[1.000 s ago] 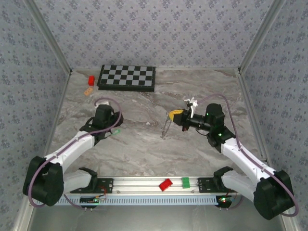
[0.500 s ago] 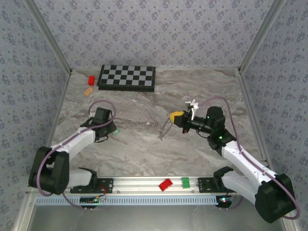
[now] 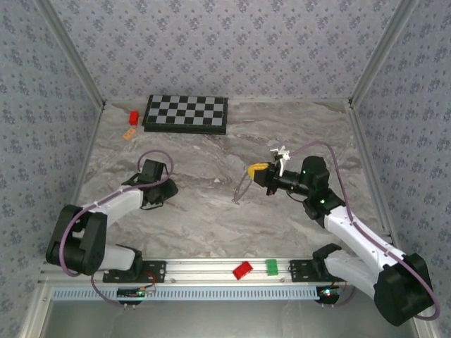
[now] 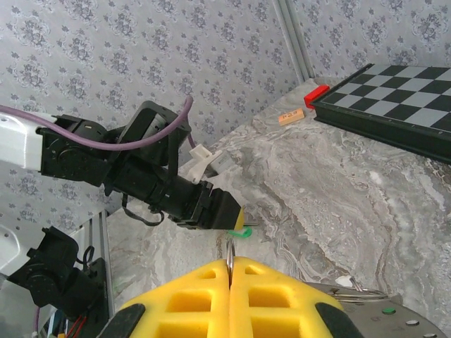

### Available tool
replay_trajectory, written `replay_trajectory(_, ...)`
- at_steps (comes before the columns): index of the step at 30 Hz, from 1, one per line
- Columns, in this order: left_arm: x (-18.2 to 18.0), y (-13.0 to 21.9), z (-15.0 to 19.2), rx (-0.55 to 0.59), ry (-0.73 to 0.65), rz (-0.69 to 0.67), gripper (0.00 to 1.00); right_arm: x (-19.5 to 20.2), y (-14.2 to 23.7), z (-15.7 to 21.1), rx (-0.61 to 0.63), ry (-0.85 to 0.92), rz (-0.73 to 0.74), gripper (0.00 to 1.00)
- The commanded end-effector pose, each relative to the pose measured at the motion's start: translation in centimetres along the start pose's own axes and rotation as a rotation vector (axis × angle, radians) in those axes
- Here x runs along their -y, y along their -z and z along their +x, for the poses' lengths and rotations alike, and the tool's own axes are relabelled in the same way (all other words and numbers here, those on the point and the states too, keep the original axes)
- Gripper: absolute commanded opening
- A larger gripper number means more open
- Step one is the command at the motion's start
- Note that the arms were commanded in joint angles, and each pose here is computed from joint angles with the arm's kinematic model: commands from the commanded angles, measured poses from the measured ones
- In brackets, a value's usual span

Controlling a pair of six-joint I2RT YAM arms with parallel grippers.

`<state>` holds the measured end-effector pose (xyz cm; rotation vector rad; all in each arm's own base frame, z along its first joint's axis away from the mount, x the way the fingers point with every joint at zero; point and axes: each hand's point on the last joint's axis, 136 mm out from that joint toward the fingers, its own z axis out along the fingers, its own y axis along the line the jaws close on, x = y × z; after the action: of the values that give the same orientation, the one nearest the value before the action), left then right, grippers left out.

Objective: Put the keys on the keyring

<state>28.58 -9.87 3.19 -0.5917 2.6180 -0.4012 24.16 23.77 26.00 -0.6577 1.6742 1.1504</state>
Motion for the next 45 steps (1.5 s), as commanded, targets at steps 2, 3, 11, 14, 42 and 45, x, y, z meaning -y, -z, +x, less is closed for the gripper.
replay_trajectory(2,2.3,0.9,-0.1,0.007,-0.045,0.100,0.42,-0.6,-0.1,-1.0,0.036,0.027,-0.018,0.00)
replay_trajectory(3,2.4,1.1,-0.2,0.013,-0.056,0.101,0.42,-0.6,-0.1,-1.0,0.035,0.028,-0.018,0.00)
replay_trajectory(11,1.2,0.9,-2.2,0.055,-0.142,-0.010,0.43,-0.8,0.0,-1.1,0.034,0.032,-0.022,0.00)
replay_trajectory(14,1.6,0.2,-1.4,0.014,-0.141,0.016,0.42,-0.9,0.0,-1.1,0.035,0.035,-0.023,0.00)
replay_trajectory(42,2.2,1.9,-1.3,0.056,-0.090,0.016,0.41,-1.4,0.1,-0.9,0.033,0.041,-0.031,0.00)
replay_trajectory(45,1.0,1.4,-2.1,0.047,-0.084,-0.006,0.41,-1.4,0.1,-0.8,0.031,0.041,-0.032,0.00)
